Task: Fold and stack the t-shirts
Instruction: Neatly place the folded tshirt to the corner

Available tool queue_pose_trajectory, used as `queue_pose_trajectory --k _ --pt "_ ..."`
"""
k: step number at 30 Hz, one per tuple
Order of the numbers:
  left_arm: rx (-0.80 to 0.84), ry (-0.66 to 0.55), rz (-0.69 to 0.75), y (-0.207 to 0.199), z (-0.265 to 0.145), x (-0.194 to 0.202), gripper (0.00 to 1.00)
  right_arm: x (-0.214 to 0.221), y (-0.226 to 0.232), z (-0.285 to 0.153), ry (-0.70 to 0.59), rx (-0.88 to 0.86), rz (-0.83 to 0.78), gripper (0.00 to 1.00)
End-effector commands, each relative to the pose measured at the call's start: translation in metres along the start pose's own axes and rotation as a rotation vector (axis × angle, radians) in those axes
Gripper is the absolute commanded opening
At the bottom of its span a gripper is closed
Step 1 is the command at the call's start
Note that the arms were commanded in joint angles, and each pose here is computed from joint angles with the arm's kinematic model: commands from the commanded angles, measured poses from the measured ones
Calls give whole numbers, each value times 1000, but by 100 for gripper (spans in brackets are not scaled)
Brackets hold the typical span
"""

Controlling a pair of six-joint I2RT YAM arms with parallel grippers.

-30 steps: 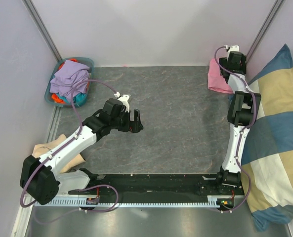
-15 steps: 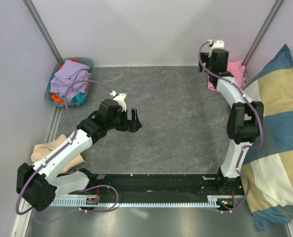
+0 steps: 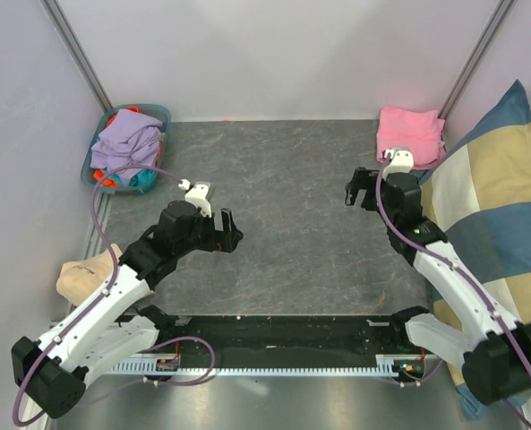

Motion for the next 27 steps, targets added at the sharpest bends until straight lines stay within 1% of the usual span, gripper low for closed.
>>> queue_pose_trajectory --k 1,2,4,5,10,14,21,27 --pt "-41 -109 -9 7 -13 2 100 25 -5 -31 29 35 38 98" --pt "-34 -151 -16 7 -21 0 100 24 -6 -42 5 27 40 98" --pt "-47 -188 -19 9 -27 0 100 36 -13 -52 29 65 41 98" --pt "-57 -207 -24 10 -30 0 100 35 -15 -60 7 56 46 98" --pt "-74 -288 -39 14 -42 -1 100 51 -21 -77 13 62 88 98" --pt "-87 -309 -33 15 -45 -3 100 54 -23 -81 -4 59 102 98" --pt "-86 -318 -62 16 -51 1 100 61 -24 -75 28 75 89 98" --pt "-89 -358 -73 18 -58 2 100 64 -26 -73 24 86 89 98"
Point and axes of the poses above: each gripper's point midway between its finger pads, its own z axis out along the fingers, its own y axis along the line the jaws close on, x = y × z, the point moved 10 cm from there along -z, back along the fingers, and after that the axes turned 1 degree about z, right-handed, at the moved point
